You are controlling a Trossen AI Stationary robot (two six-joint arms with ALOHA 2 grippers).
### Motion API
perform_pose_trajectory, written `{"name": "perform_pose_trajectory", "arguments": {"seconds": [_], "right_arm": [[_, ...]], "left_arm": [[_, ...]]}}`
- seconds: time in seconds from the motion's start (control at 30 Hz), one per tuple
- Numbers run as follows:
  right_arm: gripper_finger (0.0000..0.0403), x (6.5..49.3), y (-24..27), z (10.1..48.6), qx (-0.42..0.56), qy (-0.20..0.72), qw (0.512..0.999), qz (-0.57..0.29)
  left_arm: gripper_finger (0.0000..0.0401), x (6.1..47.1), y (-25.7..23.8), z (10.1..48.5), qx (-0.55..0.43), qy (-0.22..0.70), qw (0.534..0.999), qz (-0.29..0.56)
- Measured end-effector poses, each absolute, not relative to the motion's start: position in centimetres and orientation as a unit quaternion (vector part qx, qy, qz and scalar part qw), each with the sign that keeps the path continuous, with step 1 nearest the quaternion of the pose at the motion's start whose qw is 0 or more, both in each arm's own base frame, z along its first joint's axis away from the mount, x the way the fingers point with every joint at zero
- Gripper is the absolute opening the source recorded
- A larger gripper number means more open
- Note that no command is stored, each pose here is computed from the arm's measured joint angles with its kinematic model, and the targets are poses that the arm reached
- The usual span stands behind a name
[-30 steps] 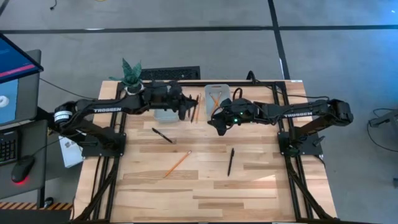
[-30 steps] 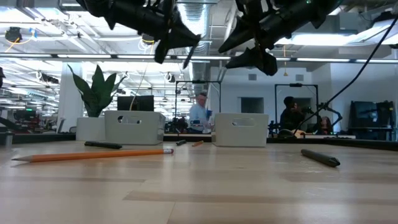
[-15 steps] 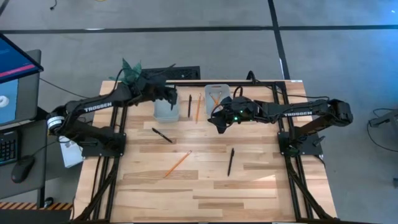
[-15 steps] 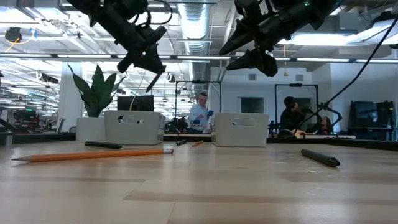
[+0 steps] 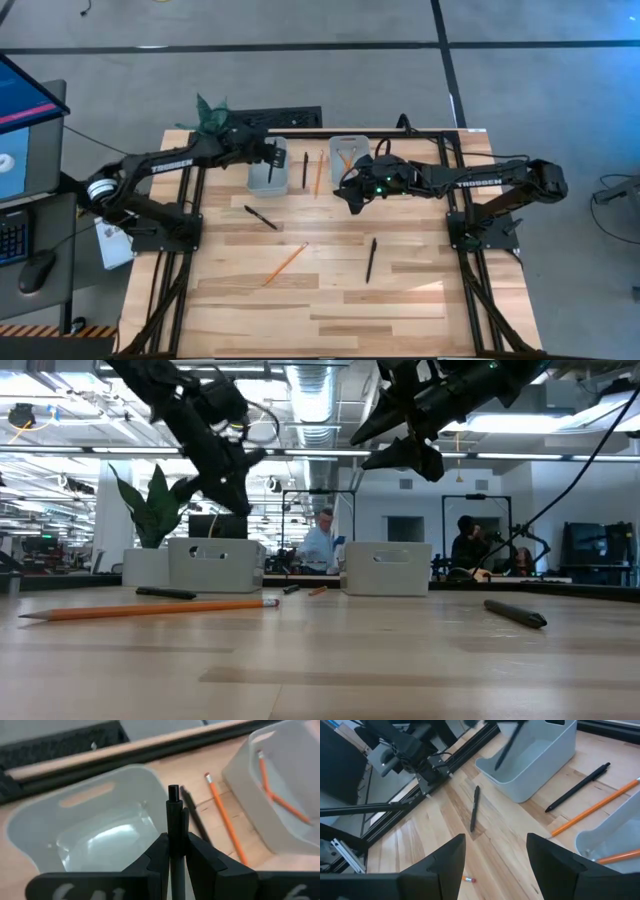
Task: Sort pens & pencils
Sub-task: Put the black pen into the left gray bin
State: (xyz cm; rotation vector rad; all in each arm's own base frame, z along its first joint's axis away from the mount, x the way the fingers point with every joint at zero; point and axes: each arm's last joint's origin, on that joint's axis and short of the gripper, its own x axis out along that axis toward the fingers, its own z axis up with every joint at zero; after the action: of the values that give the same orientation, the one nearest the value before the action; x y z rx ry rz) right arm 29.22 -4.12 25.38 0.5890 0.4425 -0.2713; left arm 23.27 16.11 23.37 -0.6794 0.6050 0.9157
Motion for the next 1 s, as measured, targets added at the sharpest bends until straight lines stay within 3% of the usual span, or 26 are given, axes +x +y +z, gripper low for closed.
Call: {"name": "perform_pose_trajectory", "arguments": {"seconds": [0.33, 1.0], "right_arm": [[0.0232, 29.2, -4.1, 25.4, 0.287, 0.216, 0.924, -0.133], [0.0232, 29.2, -4.1, 25.4, 0.287, 0.216, 0.924, -0.133]], "left_arm": [[0.0043, 24.4, 17.0, 20.1, -0.329, 0.331, 0.769, 0.437], [0.0044, 24.3, 17.0, 20.1, -0.313, 0.343, 0.778, 0.423]]}}
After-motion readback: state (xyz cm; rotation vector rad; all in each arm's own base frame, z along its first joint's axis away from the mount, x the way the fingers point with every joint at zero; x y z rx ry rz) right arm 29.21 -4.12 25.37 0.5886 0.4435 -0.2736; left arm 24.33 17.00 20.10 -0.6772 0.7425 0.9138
